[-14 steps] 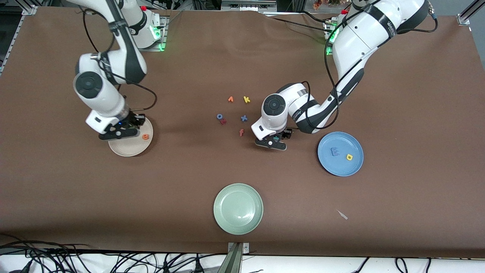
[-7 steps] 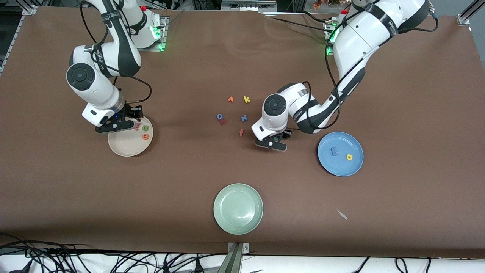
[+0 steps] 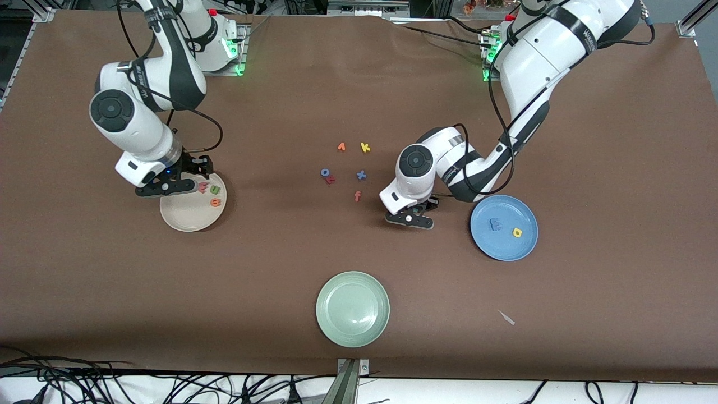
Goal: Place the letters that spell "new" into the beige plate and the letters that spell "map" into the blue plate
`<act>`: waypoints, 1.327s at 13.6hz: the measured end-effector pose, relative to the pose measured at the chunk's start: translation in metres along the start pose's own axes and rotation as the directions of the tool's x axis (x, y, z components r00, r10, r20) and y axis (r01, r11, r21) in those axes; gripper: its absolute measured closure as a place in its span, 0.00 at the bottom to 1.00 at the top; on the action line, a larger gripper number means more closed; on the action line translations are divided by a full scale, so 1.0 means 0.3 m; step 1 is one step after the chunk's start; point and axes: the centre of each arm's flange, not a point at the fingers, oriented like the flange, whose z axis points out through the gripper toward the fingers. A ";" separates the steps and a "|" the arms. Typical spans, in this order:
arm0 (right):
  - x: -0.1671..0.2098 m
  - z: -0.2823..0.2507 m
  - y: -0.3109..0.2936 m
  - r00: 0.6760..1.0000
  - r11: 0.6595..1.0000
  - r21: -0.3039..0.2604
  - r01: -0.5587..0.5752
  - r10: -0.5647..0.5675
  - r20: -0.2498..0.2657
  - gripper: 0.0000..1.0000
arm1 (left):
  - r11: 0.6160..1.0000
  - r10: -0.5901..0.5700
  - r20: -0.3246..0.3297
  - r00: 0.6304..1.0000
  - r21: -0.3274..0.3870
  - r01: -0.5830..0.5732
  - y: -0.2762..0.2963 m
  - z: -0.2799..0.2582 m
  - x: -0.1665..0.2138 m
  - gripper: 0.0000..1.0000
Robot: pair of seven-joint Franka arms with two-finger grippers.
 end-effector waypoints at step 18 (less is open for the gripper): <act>0.077 -0.610 0.089 0.999 0.999 0.054 -0.006 0.008 -0.031 0.00 | 0.982 0.185 0.095 0.978 0.026 -0.189 -0.805 0.007 0.139 0.50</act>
